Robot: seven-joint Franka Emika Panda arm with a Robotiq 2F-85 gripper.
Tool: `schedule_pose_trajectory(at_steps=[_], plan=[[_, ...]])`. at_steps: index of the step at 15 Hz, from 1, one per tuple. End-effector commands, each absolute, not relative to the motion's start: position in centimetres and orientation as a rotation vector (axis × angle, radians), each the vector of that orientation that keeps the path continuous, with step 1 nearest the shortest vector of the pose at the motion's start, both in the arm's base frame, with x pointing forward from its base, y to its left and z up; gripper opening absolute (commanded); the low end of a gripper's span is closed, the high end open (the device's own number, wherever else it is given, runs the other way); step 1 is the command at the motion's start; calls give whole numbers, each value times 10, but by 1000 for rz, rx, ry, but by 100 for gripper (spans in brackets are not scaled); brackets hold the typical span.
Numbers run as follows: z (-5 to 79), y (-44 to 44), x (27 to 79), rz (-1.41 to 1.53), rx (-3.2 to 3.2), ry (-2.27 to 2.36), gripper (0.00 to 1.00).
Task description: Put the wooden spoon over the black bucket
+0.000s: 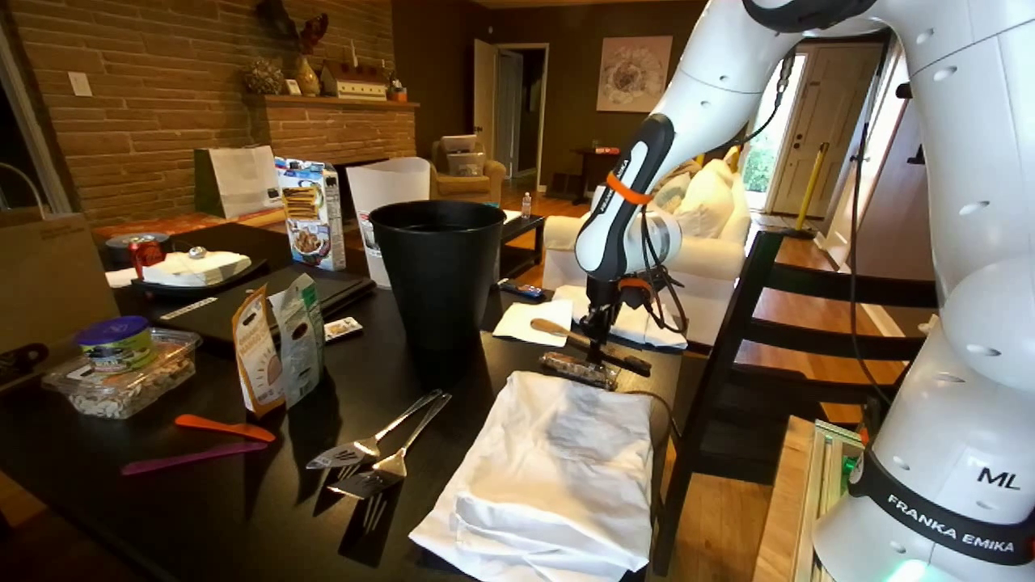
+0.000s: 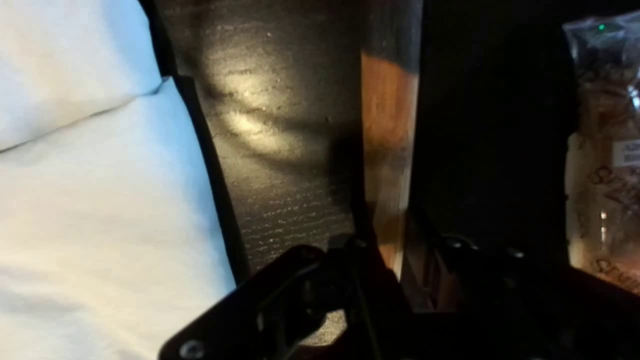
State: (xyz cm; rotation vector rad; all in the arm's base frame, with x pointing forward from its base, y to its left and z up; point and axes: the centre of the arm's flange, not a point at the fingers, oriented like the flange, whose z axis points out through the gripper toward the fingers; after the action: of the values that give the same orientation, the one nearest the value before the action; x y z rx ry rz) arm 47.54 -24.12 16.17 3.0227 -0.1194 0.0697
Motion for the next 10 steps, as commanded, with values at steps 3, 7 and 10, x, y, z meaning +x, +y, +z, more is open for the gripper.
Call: schedule_pose_trajectory(at_steps=[3, 7, 10], plan=[[209, -238, 493, 102, 3005, -141, 6], [267, -231, 500, 137, 3037, -125, 6], [314, -226, 508, 178, 3055, -118, 5]])
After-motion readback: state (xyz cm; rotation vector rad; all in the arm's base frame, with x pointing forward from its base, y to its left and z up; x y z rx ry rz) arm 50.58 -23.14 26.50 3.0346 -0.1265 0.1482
